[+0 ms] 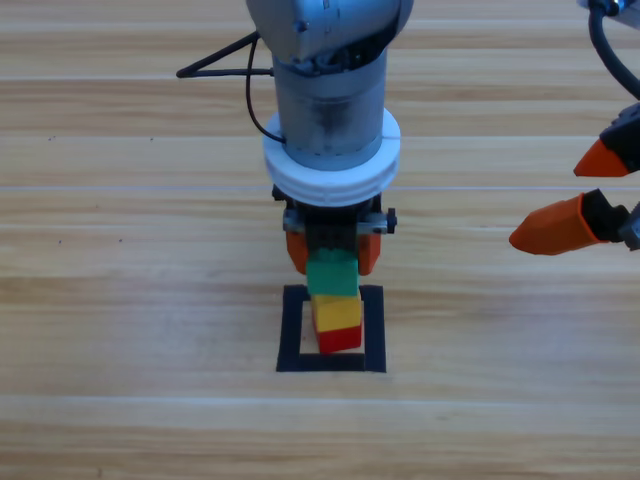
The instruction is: Stack the blocks in the rectangular block: red at the bottom, yellow in the middle, green on top
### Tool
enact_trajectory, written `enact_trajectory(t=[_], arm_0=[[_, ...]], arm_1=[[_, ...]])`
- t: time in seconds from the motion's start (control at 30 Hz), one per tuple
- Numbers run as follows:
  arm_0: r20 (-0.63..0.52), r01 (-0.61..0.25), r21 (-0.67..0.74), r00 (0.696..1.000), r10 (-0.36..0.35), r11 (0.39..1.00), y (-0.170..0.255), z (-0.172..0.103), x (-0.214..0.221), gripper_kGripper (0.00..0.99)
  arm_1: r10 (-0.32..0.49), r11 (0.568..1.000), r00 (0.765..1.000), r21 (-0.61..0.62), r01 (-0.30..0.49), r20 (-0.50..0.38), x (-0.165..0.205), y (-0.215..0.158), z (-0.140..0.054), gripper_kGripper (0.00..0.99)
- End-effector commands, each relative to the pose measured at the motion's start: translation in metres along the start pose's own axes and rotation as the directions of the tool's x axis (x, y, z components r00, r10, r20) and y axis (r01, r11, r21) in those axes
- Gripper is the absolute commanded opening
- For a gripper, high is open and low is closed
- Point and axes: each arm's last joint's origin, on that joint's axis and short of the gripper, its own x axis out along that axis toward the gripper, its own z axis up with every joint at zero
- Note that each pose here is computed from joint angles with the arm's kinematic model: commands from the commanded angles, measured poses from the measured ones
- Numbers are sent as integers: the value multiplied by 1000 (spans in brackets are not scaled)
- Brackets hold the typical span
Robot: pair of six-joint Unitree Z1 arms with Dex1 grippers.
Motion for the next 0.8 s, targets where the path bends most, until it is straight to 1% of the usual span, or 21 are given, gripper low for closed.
enact_trajectory(t=[0.03,0.8], arm_0=[[-29,-48,34,998,49,998,-12,-3,25,0],[-22,-57,46,998,58,997,-13,4,32,0]], arm_1=[[7,999,998,33,-5,-62,20,-8,-1,990],[26,999,997,33,-24,-69,20,-7,-2,990]])
